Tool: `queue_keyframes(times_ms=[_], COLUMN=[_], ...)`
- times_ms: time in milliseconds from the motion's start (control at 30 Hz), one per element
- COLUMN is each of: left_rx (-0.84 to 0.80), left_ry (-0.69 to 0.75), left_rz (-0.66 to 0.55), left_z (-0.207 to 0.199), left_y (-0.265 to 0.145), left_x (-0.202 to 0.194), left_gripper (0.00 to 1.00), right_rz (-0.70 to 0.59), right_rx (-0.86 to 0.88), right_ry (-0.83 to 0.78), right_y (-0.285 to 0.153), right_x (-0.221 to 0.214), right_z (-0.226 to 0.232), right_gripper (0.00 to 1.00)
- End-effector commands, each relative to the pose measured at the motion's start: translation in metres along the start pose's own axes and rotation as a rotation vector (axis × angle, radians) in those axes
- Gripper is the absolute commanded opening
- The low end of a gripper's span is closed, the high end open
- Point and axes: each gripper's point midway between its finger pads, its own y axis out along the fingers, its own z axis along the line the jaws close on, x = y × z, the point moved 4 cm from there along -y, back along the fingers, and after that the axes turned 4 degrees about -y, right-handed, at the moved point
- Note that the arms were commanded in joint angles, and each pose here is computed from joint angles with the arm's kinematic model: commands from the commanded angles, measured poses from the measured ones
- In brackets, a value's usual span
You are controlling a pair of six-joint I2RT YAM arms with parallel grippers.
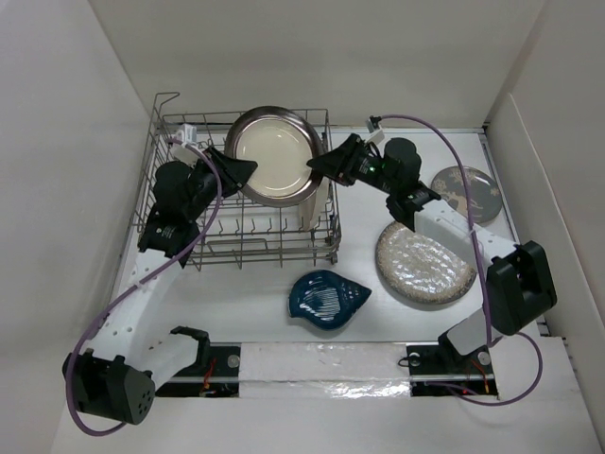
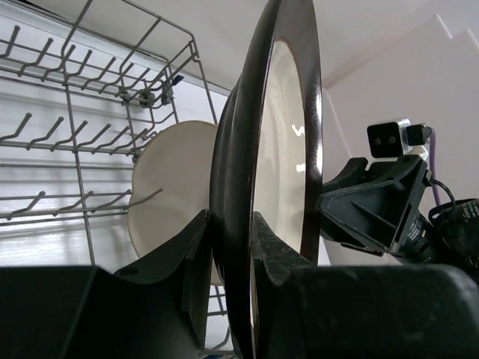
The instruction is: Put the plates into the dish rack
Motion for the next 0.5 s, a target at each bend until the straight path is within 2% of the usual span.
queue_keyframes(times_ms=[0,167,300,400,467], left_rx=[-0.038,-0.024,0.019,0.056,0.053], left_ry=[0.118,0.137,0.158,0.18,0.187], left_rz=[-0.149,-0.196,-0.217,-0.253,-0.26], left_z=[-0.033,-0.041,-0.04,-0.041,-0.045], left_y=[-0.014,-0.023,-0.027,-0.032,-0.033], left_x=[0.042,0.054,0.06,0.069,0.073], left_gripper=[0.0,0.0,0.0,0.0,0.0], right_rz=[-0.037,-0.033,-0.038,-0.056,-0.069], right_rx=[0.206,0.214,0.206,0.177,0.165], right_ry=[-0.106,-0.124,-0.14,-0.167,-0.173], right_y=[-0.004,-0.007,-0.01,-0.014,-0.017], right_x=[0.009,0.011,0.014,0.019,0.022], right_z=[0.05,0.05,0.048,0.045,0.043], right_gripper=[0.45,0.52,0.78,0.87,0.89])
